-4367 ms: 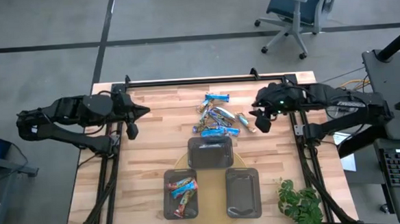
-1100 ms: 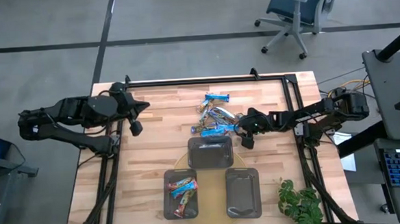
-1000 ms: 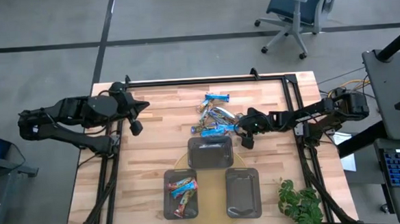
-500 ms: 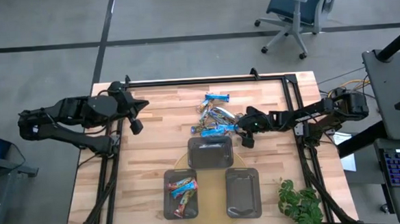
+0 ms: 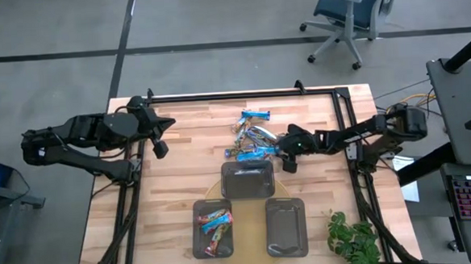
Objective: Pick and place Granola Bars by type
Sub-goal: Put the right red granola bar into the bottom left black bin
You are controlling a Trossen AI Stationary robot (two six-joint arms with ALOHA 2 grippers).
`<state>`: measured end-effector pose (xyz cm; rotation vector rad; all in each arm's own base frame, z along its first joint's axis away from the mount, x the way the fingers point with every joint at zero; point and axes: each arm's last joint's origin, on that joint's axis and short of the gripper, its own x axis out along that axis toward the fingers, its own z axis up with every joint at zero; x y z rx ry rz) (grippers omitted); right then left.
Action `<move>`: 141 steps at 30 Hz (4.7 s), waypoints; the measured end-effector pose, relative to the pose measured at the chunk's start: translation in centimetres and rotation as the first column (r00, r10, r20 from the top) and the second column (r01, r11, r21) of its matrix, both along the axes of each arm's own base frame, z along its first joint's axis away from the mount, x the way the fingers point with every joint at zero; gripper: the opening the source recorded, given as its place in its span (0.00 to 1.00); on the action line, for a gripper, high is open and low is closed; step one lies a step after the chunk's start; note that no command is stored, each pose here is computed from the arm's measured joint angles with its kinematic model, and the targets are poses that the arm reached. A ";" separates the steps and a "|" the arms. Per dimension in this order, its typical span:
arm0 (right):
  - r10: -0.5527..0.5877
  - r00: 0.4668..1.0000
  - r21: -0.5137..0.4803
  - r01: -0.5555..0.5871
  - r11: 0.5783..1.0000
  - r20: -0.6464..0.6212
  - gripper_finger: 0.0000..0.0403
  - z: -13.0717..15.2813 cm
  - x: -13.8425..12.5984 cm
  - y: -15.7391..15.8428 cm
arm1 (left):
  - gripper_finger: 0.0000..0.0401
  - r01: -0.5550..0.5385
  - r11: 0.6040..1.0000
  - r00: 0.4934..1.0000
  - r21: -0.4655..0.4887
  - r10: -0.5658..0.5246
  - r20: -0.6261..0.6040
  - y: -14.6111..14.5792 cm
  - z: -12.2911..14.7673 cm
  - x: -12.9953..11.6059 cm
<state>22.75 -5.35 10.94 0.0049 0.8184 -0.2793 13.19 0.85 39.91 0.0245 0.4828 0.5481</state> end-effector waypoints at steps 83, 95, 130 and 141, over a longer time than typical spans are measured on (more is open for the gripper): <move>0.224 0.901 0.005 -0.244 0.970 0.371 0.16 19.0 4.9 0.0 | 0.00 0.076 0.996 0.996 -0.038 -0.077 -0.043 -0.2 -0.3 -0.9; 0.272 0.865 0.057 -0.324 0.944 0.421 0.16 20.2 5.5 3.3 | 0.00 0.080 0.997 0.997 -0.020 -0.080 0.001 -0.1 0.2 -2.5; 0.472 0.806 0.176 -0.554 0.813 0.357 0.16 18.1 16.1 11.3 | 0.00 0.090 0.996 0.996 -0.002 -0.090 0.022 0.0 0.5 -3.9; 0.456 0.821 0.205 -0.540 0.816 0.343 0.16 18.1 15.8 11.2 | 0.00 0.090 0.996 0.996 -0.003 -0.090 -0.001 0.0 0.3 -4.0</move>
